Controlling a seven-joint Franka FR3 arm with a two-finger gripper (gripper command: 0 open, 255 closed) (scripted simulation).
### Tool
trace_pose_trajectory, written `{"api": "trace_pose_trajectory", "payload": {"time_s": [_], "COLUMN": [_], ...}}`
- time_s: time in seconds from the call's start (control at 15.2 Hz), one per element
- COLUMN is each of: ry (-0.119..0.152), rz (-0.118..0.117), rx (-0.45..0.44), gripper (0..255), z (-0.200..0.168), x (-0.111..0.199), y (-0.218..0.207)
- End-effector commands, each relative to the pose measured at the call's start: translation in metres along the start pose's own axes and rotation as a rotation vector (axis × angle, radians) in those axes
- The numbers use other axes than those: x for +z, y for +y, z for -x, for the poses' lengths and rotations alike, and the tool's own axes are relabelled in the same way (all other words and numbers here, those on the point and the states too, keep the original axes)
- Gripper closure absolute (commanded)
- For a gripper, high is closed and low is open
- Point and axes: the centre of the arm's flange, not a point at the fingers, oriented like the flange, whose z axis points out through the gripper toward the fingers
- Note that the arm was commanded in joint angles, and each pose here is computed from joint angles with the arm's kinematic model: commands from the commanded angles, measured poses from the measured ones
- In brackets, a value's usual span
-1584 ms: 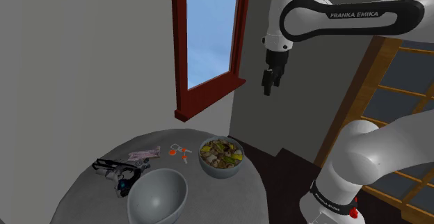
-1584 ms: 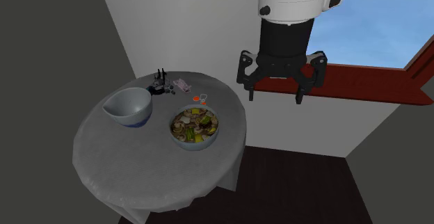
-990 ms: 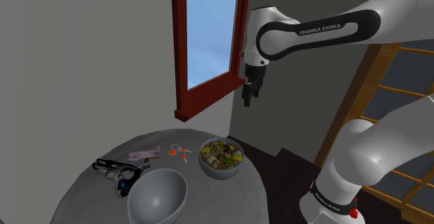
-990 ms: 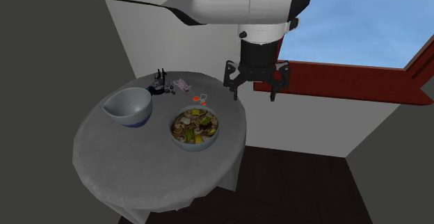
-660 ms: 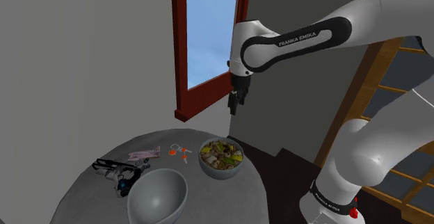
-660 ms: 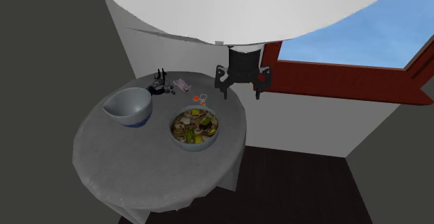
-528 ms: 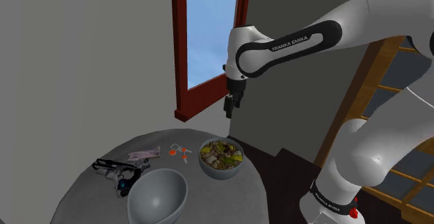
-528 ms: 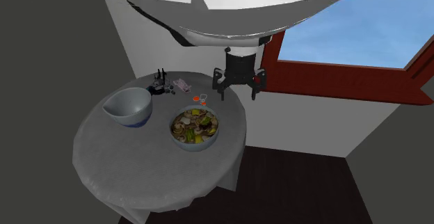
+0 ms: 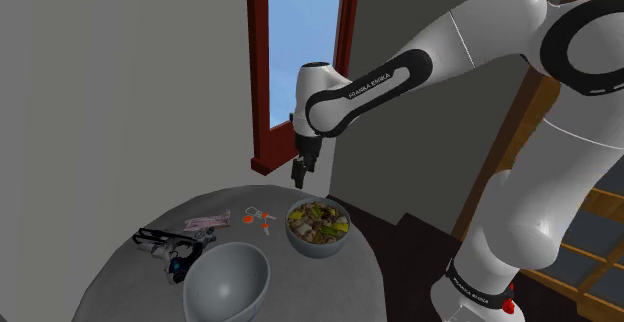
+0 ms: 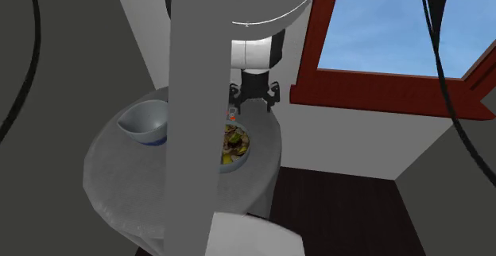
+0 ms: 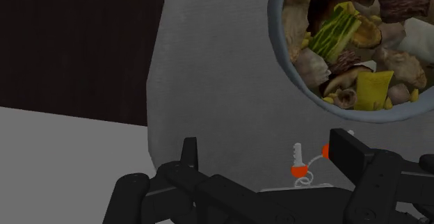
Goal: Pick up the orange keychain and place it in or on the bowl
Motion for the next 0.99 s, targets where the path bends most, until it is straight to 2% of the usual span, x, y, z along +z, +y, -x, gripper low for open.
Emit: {"api": "trace_pose_trajectory", "payload": {"time_s": [0.0, 0.59, 0.92], "ry": [0.008, 0.042, 0.044], "rz": [-0.009, -0.048, -0.050], "rx": [-0.026, -0.142, -0.147], "gripper": [0, 0, 0], "z": [-0.016, -0.090, -0.094], "x": [0.015, 0.082, 0.106], "y": [-0.011, -0.064, -0.067]}}
